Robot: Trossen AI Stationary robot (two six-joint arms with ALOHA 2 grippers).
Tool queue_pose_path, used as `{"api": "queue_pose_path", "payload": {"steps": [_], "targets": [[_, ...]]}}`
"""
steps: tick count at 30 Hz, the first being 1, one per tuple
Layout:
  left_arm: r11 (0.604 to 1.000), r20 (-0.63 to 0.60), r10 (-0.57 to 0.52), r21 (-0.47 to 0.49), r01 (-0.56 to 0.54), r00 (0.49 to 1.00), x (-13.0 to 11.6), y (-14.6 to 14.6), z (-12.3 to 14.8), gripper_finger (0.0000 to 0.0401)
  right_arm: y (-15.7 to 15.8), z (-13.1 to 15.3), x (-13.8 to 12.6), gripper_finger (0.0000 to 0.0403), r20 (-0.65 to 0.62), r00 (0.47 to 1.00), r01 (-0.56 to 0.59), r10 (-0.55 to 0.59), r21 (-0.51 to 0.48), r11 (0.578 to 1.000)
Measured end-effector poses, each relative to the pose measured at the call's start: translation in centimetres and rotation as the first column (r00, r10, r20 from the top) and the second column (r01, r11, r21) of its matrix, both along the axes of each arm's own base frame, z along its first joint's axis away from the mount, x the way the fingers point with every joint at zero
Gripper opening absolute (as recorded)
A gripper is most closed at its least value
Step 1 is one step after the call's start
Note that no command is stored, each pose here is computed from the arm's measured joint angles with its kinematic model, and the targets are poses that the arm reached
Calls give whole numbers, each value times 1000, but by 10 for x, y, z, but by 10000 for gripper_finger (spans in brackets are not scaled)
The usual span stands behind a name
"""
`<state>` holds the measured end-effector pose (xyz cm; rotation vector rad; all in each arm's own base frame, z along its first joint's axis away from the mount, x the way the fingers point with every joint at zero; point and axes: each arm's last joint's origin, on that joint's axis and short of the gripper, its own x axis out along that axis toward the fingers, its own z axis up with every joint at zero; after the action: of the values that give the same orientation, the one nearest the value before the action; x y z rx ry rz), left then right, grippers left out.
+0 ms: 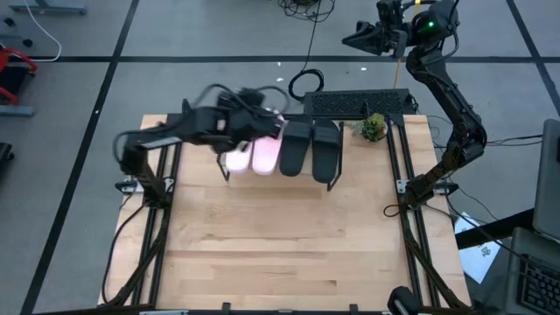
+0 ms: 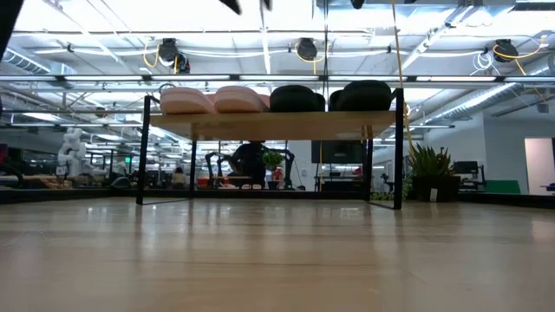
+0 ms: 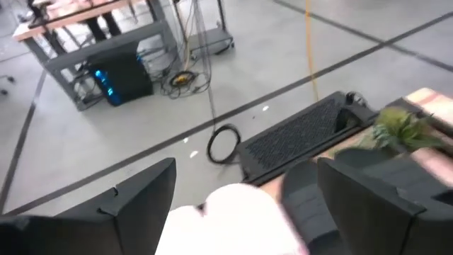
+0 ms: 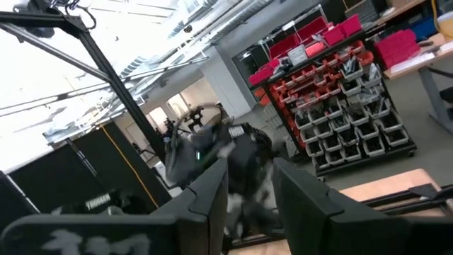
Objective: Pick and place slides into the shelf
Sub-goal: Return to Home position
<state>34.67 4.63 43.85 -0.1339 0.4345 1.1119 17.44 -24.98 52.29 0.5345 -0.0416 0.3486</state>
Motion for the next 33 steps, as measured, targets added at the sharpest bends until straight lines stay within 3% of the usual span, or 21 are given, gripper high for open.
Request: {"api": "queue_pose_path", "payload": {"steps": [11,15,19,24,28,33], "targets": [[997,-38,2,-72,-5,999,-105,-10,44,342,-6,-1,-13,105,-7,1000,-7,6,-110,994],[995,-25,-47,-85,44,999,-130,-21,53,322,0,4,-17,103,2,1000,-5,5,-134,991],[989,-37,-122,-83,119,992,-142,-35,57,255,14,11,-17,79,16,999,-29,32,-173,984],[976,-46,-205,-84,200,978,-155,-51,60,129,39,23,-16,11,35,996,-73,83,-221,972],[959,-32,-277,-74,274,960,-169,-61,65,24,57,30,-17,10,51,992,-98,114,-242,965],[939,48,-336,-66,339,941,-188,-74,71,15,83,39,-17,2,67,980,-159,188,-306,939]]}}
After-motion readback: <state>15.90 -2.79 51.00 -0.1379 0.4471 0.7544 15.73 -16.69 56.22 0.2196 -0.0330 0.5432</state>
